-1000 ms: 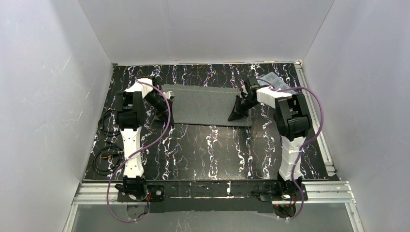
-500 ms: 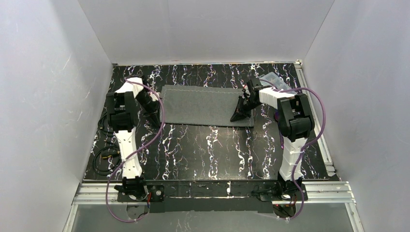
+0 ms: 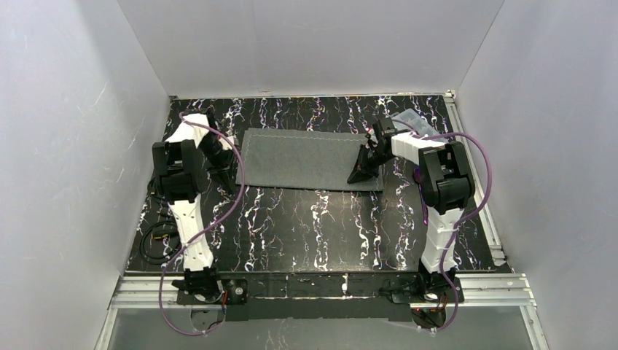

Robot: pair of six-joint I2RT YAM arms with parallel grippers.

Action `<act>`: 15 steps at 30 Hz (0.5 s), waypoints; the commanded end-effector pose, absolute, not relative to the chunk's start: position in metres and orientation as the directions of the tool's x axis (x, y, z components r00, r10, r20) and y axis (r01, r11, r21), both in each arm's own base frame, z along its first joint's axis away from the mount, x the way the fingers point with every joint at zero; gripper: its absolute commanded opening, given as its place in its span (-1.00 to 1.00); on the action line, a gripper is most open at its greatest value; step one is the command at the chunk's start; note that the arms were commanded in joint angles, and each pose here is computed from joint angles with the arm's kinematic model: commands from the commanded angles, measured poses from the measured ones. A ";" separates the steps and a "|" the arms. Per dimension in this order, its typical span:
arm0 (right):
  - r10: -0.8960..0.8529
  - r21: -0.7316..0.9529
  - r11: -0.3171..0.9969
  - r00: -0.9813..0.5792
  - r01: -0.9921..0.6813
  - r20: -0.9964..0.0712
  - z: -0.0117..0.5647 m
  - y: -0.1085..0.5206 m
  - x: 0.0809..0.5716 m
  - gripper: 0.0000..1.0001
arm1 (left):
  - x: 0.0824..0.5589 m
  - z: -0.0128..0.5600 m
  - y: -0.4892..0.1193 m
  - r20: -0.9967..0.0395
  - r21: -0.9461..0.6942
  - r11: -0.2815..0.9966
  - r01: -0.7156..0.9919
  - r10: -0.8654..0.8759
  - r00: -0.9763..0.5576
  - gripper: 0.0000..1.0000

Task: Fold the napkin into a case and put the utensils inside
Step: Smooth out the rectangle-folded napkin at the center of the board, then pick up the rectangle-folded napkin from the center of the board.

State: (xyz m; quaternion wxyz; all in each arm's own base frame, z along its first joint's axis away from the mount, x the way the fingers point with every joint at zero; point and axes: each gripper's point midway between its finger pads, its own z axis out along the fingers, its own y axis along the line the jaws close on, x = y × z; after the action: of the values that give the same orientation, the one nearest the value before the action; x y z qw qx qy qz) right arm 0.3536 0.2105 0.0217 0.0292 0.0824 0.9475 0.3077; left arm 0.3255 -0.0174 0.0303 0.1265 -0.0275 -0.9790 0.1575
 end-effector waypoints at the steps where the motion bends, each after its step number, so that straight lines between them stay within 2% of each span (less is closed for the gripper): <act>1: 0.163 0.603 0.795 -0.980 0.063 -0.112 0.065 0.211 0.369 -0.59 | 0.317 0.102 -0.048 0.105 -0.359 0.915 0.184 0.235 -0.966 -0.59; 3: 0.169 0.598 0.801 -0.974 0.045 -0.152 0.082 0.210 0.378 -0.21 | 0.312 0.116 -0.064 0.067 -0.358 0.897 0.260 0.302 -0.951 -0.41; 5: 0.178 0.589 0.808 -0.963 0.026 -0.201 0.100 0.208 0.389 0.07 | 0.312 0.124 -0.074 0.021 -0.337 0.884 0.325 0.352 -0.936 -0.24; 6: 0.185 0.584 0.811 -0.958 0.025 -0.217 0.107 0.205 0.393 0.14 | 0.316 0.124 -0.079 -0.009 -0.318 0.877 0.359 0.376 -0.927 -0.20; 10: 0.234 0.538 0.841 -0.932 0.051 -0.278 0.123 0.180 0.406 0.28 | 0.337 0.117 -0.085 -0.059 -0.277 0.868 0.412 0.413 -0.909 -0.15; 15: 0.330 0.460 0.871 -0.898 0.171 -0.292 0.101 0.131 0.400 0.31 | 0.369 0.091 -0.065 -0.064 -0.140 0.875 0.464 0.460 -0.886 -0.22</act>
State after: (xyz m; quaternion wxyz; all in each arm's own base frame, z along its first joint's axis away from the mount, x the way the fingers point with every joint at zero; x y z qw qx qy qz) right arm 0.4070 0.1746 0.1132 0.1715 0.0845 0.9435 0.2707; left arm 0.3456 -0.0903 0.1109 -0.0051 -0.2228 -0.9660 0.1309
